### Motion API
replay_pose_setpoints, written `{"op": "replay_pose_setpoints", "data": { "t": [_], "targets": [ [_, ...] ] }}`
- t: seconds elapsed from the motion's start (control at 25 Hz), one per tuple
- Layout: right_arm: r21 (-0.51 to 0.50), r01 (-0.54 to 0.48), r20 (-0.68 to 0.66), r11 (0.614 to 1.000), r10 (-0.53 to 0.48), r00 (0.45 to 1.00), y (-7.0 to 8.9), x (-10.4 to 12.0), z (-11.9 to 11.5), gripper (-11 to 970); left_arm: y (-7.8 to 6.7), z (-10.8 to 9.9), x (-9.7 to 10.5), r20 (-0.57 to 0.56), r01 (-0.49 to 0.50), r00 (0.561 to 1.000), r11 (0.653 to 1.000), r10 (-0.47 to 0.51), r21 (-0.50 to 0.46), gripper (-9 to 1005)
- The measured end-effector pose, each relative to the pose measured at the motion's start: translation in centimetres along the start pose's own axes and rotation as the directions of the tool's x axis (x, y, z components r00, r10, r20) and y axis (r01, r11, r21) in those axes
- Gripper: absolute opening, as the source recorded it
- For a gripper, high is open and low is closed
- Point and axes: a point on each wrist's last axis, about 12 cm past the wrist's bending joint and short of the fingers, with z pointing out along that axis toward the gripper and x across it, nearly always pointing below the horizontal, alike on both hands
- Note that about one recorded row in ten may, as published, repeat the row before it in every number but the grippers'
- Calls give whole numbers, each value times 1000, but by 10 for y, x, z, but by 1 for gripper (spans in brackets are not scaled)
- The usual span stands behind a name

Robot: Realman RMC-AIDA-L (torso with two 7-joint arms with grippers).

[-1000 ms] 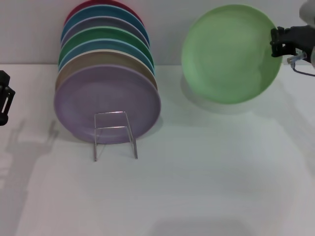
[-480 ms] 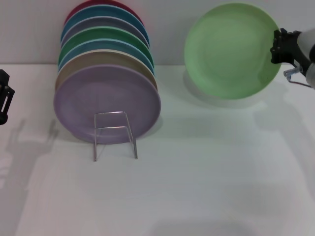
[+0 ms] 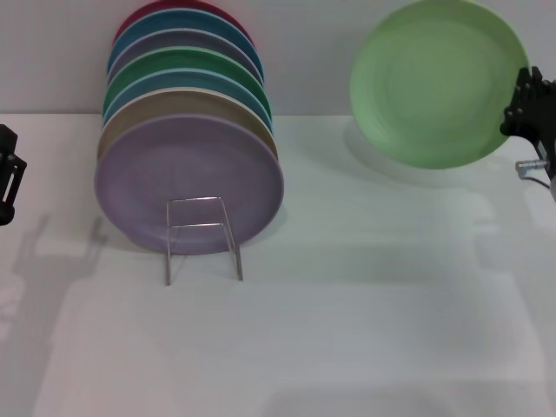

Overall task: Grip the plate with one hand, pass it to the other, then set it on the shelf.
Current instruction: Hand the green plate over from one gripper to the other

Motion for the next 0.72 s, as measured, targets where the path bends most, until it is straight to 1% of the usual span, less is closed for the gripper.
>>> {"op": "replay_pose_setpoints", "data": {
  "t": [0.16,0.28,0.44,0.48,0.52,0.56,0.6,0.72],
  "targets": [
    [-6,-30,51,1000,31,998,-1,14,-12,20,-1,-9,-2,9,58,998,998,-58,10,754],
    [-5,-35,97,999,35,995,-4,18,-19,20,-3,-13,-3,13,69,997,997,-70,24,751],
    [-9,-36,151,999,37,988,-4,19,-33,20,-11,-24,-6,20,82,996,993,-84,83,747],
    [-16,-36,164,999,38,986,-2,21,-42,20,-17,-28,-7,18,87,996,989,-89,123,746],
    [-16,-36,164,999,38,986,-2,21,-42,20,-17,-28,-7,18,87,996,989,-89,123,745],
    [-35,-34,178,999,40,983,2,23,-53,20,-23,-31,-6,7,96,995,982,-98,161,744],
    [-35,-34,178,999,40,983,2,23,-53,20,-23,-31,-6,7,96,995,982,-98,161,743],
    [-65,-26,201,998,38,979,9,25,-69,20,-30,-34,-4,-11,96,995,973,-96,209,740]
  ]
}}
